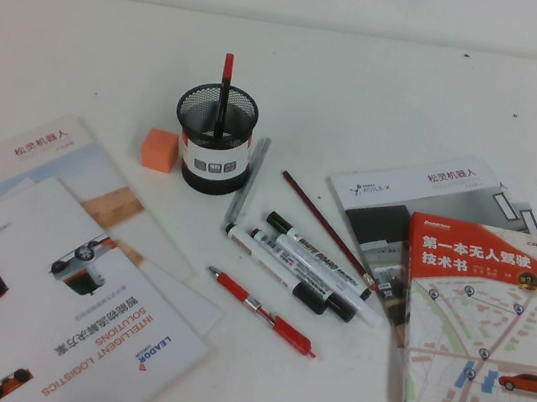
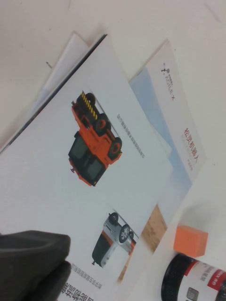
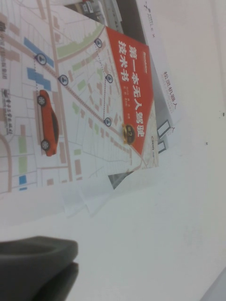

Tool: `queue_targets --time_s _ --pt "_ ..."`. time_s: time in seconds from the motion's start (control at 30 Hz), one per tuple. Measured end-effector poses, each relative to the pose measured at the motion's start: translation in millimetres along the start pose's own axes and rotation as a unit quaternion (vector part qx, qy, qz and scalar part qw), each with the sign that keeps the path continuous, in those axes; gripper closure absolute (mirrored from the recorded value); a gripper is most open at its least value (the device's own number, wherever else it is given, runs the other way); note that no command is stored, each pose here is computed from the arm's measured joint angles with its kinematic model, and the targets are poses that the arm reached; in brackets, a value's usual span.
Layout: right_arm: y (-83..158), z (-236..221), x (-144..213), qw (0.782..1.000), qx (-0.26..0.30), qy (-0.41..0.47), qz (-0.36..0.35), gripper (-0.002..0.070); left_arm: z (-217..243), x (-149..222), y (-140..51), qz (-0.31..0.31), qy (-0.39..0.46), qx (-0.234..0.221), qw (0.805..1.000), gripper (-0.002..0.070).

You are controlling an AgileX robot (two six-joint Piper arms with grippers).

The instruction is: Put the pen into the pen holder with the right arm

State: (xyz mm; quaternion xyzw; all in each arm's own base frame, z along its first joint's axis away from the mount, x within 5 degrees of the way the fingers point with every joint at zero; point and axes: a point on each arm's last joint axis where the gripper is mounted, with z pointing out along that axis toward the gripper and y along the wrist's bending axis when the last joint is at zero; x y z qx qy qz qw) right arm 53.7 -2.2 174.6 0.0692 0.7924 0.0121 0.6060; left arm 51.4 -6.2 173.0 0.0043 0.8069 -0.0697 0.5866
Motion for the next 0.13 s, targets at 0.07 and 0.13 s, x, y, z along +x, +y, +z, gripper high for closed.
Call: queue_targets --time_s 0.07,0.13 --pt "0.0 0.0 0.0 1.000 0.000 0.000 0.000 0.0695 0.0 0.0 0.0 0.000 0.000 0.000 1.000 0.0677" --pt "0.0 0.0 0.0 1.000 0.000 0.000 0.000 0.0695 0.0 0.0 0.0 0.000 0.000 0.000 1.000 0.0677"
